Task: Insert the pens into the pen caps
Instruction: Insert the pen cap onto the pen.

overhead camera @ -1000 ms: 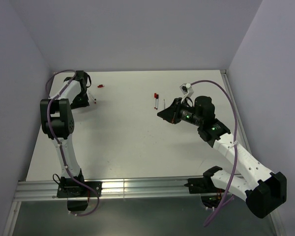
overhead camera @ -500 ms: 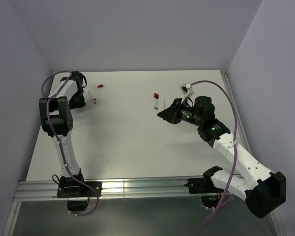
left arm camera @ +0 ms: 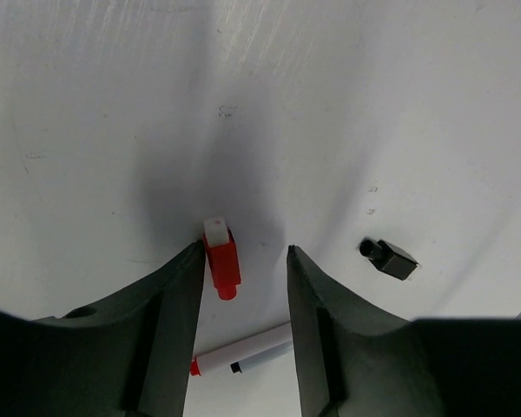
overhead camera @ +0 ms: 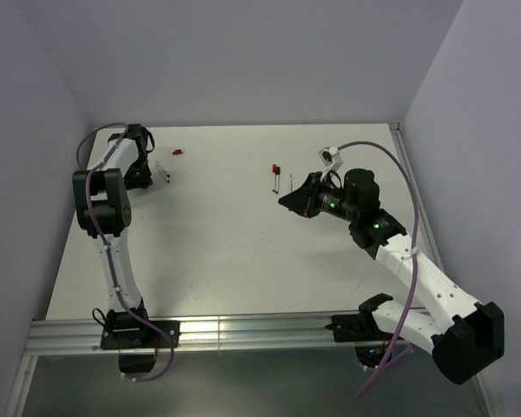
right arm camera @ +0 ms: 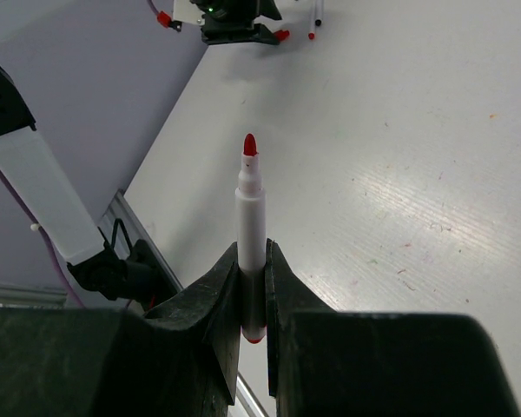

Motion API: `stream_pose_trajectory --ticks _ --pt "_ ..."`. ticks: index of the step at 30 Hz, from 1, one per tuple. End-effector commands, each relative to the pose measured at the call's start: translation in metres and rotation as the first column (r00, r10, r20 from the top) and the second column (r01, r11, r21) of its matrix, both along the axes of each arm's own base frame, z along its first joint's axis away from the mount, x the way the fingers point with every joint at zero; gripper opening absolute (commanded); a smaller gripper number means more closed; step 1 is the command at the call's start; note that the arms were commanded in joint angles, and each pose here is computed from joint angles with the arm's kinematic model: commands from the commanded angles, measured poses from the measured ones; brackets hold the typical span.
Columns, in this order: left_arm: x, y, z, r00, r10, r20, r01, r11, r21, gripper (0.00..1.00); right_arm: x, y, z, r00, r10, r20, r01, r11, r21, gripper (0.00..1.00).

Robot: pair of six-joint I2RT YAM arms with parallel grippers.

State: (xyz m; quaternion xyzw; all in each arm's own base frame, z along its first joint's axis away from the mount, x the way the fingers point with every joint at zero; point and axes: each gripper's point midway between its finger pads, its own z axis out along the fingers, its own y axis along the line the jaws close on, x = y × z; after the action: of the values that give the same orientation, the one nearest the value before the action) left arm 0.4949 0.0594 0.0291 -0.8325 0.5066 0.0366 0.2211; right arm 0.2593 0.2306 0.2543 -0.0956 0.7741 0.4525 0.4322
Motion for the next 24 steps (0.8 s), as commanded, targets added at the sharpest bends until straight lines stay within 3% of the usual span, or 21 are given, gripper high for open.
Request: stream_pose_trajectory --ticks 1,12,24 --pt "-0.003 0.001 0.004 0.999 0.011 -0.036 -0.011 1.0 0.003 0.47 0.003 0.0 0.008 0.999 0.004 0.034 -0.005 1.0 0.021 0.0" --pt "-0.004 -0.003 -0.003 0.997 -0.015 -0.082 0.012 0.999 -0.03 0.44 0.002 -0.001 0.008 0.999 0.016 0.033 -0.017 0.999 0.034 0.0" --pt "-0.007 -0.007 -0.009 0.995 -0.026 -0.093 0.021 0.998 -0.058 0.32 0.0 -0.001 0.007 0.999 0.03 0.028 -0.032 0.999 0.044 0.0"
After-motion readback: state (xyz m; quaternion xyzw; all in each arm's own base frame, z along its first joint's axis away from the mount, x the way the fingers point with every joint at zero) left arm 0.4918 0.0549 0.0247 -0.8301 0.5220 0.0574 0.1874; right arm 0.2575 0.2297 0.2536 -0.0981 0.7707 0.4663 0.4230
